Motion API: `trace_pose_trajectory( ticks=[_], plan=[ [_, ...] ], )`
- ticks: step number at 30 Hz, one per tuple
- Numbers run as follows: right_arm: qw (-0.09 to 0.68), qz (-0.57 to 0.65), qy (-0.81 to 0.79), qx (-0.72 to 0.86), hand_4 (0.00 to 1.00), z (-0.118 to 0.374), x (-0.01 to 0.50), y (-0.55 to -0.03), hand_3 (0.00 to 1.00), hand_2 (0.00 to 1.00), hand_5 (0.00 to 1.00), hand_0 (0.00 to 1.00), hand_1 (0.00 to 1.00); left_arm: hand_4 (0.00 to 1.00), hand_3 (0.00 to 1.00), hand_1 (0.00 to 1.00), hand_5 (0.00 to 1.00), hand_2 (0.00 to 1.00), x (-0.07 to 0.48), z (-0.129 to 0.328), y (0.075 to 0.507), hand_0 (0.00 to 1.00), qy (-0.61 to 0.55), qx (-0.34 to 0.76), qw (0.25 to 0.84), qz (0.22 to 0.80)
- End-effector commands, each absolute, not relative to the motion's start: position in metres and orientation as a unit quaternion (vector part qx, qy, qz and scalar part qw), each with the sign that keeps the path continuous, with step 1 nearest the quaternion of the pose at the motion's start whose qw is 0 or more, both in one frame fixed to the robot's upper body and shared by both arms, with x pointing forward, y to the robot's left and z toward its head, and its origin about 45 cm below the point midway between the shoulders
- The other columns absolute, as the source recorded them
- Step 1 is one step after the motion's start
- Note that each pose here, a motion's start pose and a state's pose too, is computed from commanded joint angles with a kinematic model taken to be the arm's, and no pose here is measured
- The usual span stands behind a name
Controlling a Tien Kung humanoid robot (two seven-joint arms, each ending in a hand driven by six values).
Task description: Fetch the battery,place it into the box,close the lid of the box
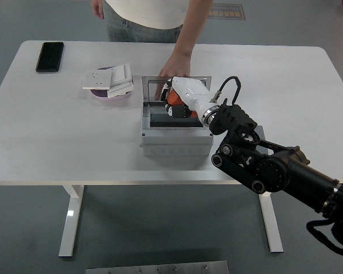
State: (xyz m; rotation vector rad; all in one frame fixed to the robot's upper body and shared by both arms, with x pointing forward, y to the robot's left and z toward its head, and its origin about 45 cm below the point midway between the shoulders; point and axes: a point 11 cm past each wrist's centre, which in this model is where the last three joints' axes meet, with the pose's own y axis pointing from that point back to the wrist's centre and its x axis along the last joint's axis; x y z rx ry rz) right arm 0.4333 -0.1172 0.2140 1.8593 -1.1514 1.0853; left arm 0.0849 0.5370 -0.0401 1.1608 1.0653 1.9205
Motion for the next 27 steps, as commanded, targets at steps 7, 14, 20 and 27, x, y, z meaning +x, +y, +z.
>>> trace_pose_trajectory(
  ticks=[7, 14, 20, 27],
  plan=[
    [0.338, 0.411, -0.444, 0.720, 0.443, 0.2138, 0.4341, -0.1178, 0.369, 0.339, 0.002, 0.372, 0.298, 0.765, 0.602, 0.757, 0.280, 0.708, 0.0858, -0.0397, 0.5373, 0.585, 0.405, 0.442, 0.323, 0.732],
    [0.336, 0.407, -0.444, 0.724, 0.600, 0.2127, 0.4340, -0.1179, 0.562, 0.504, 0.002, 0.462, 0.422, 0.764, 0.602, 0.757, 0.278, 0.706, 0.0864, -0.0393, 0.5376, 0.585, 0.404, 0.443, 0.322, 0.733],
    [0.335, 0.403, -0.443, 0.727, 0.626, 0.2108, 0.4335, -0.1181, 0.611, 0.566, 0.006, 0.512, 0.511, 0.762, 0.601, 0.757, 0.276, 0.706, 0.0862, -0.0393, 0.5377, 0.585, 0.405, 0.443, 0.322, 0.732],
    [0.332, 0.401, -0.444, 0.729, 0.670, 0.2115, 0.4334, -0.1168, 0.624, 0.575, 0.020, 0.526, 0.517, 0.758, 0.601, 0.756, 0.271, 0.706, 0.0870, -0.0392, 0.5375, 0.585, 0.405, 0.443, 0.322, 0.732]
  ],
)
